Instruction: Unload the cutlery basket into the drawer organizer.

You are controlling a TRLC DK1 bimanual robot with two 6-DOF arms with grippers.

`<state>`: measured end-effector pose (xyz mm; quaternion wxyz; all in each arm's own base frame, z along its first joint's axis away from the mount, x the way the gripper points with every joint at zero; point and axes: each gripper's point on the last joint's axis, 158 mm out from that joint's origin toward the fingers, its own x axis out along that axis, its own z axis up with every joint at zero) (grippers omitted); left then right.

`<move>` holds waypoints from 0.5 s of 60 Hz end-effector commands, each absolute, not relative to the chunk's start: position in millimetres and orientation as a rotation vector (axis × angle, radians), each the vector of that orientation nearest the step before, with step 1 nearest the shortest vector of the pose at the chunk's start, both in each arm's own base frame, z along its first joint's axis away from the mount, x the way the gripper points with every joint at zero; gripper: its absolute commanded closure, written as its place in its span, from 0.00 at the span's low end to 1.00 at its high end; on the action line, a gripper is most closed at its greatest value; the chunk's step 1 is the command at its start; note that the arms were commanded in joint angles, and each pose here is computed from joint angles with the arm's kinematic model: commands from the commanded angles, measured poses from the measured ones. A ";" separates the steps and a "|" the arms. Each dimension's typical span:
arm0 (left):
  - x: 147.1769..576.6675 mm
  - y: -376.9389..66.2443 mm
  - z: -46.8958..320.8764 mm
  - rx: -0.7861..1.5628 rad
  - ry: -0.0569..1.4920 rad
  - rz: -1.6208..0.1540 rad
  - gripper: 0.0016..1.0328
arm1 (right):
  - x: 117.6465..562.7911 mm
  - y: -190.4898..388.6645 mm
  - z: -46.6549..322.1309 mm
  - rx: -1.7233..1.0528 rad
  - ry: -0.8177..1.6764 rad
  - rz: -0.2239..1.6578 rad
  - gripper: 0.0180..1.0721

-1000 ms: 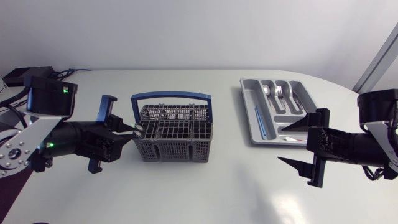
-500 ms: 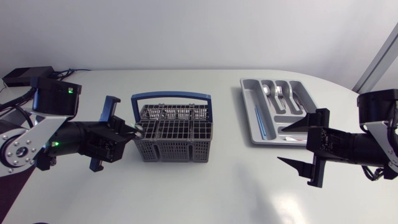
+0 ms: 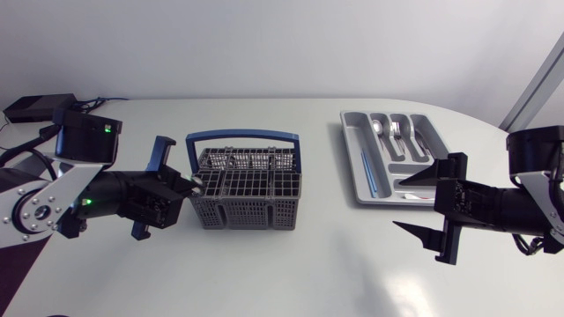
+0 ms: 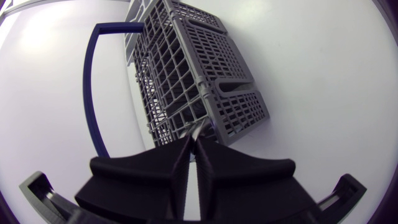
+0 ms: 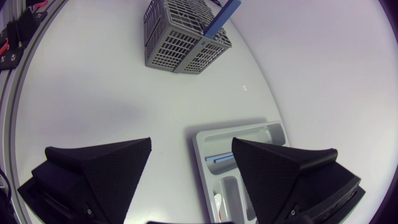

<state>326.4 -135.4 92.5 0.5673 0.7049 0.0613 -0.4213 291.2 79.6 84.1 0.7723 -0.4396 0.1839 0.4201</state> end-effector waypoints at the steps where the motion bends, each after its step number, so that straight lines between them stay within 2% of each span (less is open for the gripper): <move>1: 323.7 -132.5 80.2 1.670 0.170 -1.030 0.97 | 284.4 83.2 71.1 -0.913 0.429 0.936 0.11; 30: 321.5 -131.5 113.6 1.675 0.117 -0.984 0.97 | 283.2 87.5 70.5 -0.901 0.421 0.935 0.11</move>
